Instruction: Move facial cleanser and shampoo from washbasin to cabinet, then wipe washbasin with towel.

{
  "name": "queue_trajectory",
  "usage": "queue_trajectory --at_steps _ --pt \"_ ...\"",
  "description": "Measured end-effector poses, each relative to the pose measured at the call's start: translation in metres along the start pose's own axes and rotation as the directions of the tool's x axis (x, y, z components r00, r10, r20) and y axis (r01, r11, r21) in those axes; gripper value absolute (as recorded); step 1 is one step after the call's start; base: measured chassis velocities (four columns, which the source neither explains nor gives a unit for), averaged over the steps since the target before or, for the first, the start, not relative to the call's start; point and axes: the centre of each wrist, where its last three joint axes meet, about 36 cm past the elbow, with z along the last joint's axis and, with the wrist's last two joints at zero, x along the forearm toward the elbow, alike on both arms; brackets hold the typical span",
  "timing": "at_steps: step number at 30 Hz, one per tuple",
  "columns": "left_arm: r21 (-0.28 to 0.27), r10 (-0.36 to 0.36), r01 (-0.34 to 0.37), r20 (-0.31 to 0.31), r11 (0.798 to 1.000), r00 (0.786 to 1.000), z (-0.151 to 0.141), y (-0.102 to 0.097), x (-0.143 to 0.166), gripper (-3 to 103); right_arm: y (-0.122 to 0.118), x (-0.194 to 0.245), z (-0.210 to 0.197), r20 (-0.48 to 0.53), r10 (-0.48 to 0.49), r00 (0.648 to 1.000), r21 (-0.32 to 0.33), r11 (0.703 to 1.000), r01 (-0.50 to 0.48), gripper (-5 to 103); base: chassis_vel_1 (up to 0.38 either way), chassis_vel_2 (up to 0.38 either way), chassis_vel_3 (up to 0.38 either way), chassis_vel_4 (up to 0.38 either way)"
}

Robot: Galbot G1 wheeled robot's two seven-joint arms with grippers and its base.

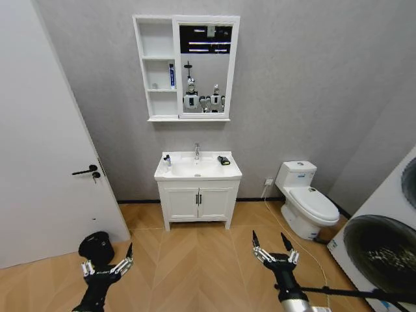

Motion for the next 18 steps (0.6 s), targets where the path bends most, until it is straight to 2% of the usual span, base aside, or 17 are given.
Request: queue_trajectory --at_steps 5,6,9,18 --pt "0.001 0.001 -0.001 0.001 1.0 1.0 -0.0001 -0.0004 -0.0001 97 0.0003 0.001 -0.0019 -0.005 -0.003 1.0 -0.001 1.0 0.003 100 0.0 0.0 0.0 0.0" --pt "0.001 0.001 -0.001 0.001 1.0 1.0 -0.0001 -0.0005 -0.0003 93 0.0003 0.0011 -0.0025 -0.006 -0.004 1.0 -0.001 1.0 0.004 100 0.0 0.0 0.0 0.0" --pt "0.004 0.002 -0.002 0.003 1.0 1.0 -0.0004 -0.0008 -0.0005 97 -0.0003 0.001 -0.0026 -0.007 -0.007 1.0 0.001 1.0 0.007 100 0.0 0.0 0.0 0.0" --pt "0.011 0.006 -0.006 0.009 1.0 1.0 -0.0004 -0.0015 -0.0027 97 -0.001 0.0046 -0.0072 -0.009 -0.012 1.0 0.002 1.0 0.012 100 0.0 0.0 0.0 0.0"
